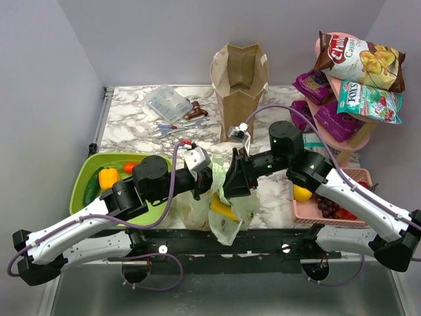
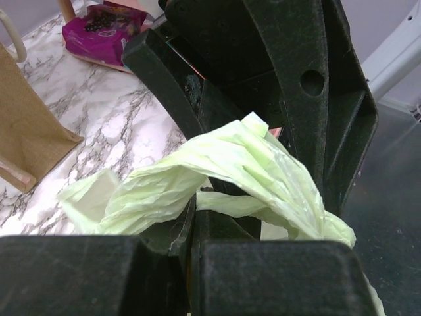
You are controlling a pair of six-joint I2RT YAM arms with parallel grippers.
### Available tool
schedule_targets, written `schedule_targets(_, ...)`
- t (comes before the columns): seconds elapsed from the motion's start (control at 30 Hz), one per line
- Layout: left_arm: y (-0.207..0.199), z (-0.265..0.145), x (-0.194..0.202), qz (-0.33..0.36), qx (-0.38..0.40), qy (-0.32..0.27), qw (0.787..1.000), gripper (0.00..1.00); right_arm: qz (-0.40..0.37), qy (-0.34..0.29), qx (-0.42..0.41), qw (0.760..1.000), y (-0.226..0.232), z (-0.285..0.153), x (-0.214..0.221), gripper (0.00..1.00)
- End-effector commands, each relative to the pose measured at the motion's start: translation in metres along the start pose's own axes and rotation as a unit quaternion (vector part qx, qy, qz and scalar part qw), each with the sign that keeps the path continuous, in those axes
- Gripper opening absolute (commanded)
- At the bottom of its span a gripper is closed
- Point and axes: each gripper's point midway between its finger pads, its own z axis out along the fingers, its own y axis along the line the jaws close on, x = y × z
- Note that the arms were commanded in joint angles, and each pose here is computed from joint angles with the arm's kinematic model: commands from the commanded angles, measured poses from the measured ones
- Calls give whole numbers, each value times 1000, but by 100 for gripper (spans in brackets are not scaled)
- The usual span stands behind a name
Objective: Place the food into the grocery bag and tie it
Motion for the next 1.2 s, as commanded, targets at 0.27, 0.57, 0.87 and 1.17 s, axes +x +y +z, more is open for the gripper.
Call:
schedule_targets(0.27, -8, 0, -17, -14, 17, -34, 999, 0, -38, -62, 18, 997, -1, 0, -21, 43)
schedule_targets(0.57, -9, 3, -17, -20, 19, -33, 999, 0, -48, -70, -2, 996, 10, 7, -22, 42)
schedule_targets(0.87, -8, 6, -18, -25, 17, -34, 999, 0, -55, -83, 9, 995, 9, 14, -30, 42)
schedule_targets(1.17, -5, 8, -18, -28, 9, -35, 999, 0, -68, -108, 47, 991, 9, 34, -31, 42)
